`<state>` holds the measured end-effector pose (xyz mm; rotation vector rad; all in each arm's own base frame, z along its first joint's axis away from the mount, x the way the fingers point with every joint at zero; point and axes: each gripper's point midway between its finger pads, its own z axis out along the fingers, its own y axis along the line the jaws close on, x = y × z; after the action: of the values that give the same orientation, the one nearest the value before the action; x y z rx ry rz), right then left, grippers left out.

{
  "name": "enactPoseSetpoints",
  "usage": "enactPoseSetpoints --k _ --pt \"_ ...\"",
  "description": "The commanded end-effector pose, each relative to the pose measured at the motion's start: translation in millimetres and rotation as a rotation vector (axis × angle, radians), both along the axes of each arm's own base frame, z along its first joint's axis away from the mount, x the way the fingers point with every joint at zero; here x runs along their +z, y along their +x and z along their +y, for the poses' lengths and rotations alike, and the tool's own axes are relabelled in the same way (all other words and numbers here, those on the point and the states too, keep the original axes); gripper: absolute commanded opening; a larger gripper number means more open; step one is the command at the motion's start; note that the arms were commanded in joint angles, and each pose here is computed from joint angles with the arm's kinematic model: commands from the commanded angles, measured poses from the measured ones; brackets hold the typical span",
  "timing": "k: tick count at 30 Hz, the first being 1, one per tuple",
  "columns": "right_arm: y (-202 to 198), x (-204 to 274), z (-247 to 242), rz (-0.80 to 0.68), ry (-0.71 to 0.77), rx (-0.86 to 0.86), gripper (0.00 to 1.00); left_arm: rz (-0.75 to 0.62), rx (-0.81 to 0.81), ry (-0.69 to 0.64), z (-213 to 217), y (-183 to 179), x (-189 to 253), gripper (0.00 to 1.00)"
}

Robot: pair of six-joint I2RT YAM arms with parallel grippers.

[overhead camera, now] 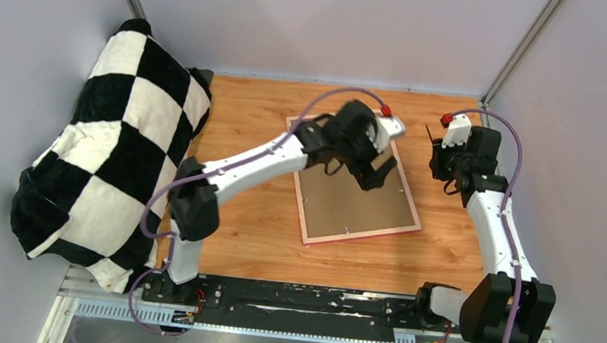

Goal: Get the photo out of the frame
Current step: Adjust the photo frame at the center of the board, then adjust the screwdriver.

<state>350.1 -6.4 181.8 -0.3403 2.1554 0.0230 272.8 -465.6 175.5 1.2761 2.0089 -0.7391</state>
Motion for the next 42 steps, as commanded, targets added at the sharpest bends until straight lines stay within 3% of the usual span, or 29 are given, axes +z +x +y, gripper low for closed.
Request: enactPoseSetpoints --k 1,7,12,20,25,33,42 --pt "-1.7 2.4 9.4 0.004 0.089 0.006 0.00 -0.074 0.123 -0.096 47.8 33.8 64.9 1.00" --pt "-5.1 5.0 61.1 0.083 0.333 0.180 0.00 -0.048 0.372 -0.099 126.8 110.7 54.9 1.00" --pt "-6.9 11.4 100.6 0.187 0.478 0.310 0.00 0.062 0.417 -0.239 151.9 144.2 49.2 1.00" --pt "-51.9 28.5 174.5 0.286 0.670 0.696 0.00 0.213 0.033 -0.482 119.3 86.3 74.1 1.00" --pt "-76.7 23.6 190.0 0.291 0.671 0.821 0.00 0.148 -0.082 -0.450 112.9 63.6 76.4 1.00" --pt "-100.4 34.6 197.6 0.292 0.745 0.947 0.00 0.166 -0.215 -0.405 103.9 31.2 67.9 1.00" --pt "-106.3 21.0 201.9 0.344 0.739 0.965 0.00 0.206 -0.292 -0.398 94.1 8.9 67.7 0.98"
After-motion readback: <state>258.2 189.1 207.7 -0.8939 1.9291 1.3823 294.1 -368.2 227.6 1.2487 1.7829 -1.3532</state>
